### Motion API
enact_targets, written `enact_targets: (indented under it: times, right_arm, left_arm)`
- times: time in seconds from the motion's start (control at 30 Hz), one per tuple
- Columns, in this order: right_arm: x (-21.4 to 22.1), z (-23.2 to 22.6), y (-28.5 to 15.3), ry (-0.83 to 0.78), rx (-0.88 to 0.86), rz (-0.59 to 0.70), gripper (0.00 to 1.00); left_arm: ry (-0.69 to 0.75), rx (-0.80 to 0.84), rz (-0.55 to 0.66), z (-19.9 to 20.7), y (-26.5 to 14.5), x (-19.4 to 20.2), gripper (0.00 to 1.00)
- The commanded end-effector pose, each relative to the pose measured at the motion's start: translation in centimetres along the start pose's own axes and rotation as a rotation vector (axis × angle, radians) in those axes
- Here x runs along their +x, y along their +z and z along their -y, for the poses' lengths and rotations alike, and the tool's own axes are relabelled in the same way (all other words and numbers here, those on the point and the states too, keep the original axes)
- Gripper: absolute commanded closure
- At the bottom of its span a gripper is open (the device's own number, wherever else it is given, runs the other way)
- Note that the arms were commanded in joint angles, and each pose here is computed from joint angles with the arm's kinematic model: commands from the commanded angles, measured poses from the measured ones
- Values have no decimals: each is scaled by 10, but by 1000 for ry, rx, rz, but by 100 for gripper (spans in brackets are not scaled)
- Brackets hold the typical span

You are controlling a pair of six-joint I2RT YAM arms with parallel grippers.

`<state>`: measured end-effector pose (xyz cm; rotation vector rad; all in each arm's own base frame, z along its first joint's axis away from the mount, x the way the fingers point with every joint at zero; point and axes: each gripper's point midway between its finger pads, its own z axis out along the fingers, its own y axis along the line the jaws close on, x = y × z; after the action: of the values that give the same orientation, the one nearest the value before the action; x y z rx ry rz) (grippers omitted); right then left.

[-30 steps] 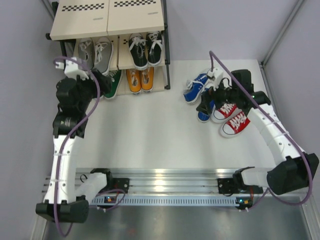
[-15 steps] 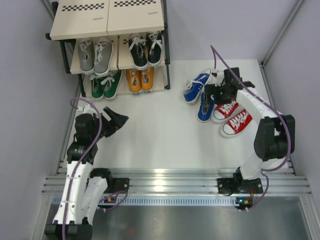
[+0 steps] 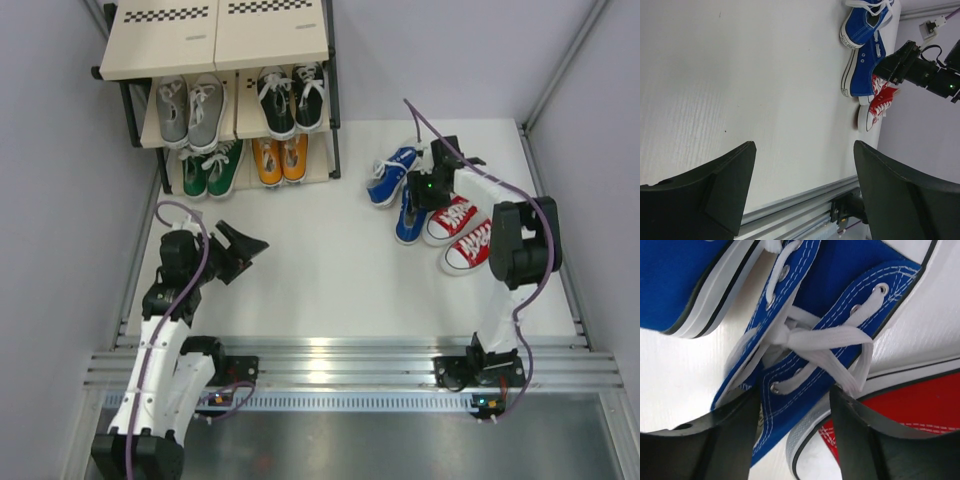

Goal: Place and organize the shoes onto the shoe shelf
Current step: Pick up the shoe at the center of the board.

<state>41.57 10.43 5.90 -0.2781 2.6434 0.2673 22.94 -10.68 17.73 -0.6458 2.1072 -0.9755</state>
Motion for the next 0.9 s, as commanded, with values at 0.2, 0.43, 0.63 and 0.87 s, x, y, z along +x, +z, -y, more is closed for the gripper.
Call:
enact_targets:
  times: [0.2,0.43,0.63,0.87]
  right_arm:
    - [-34,5,-12,-6,62,112,90]
    - [-64,14,-99,17,48,310,100]
    - [-50,2,-148,-53,-13,388,100]
    - [-25,-43,-173,-244,-238,415,100]
  left_arm:
    - [-66,119,-9,19,6,-2,16]
    - [-128,172,-27,30,14,1,16]
    - [-131,189,-72,47,29,7,16]
    - [-43,343,-101,102,47,30,15]
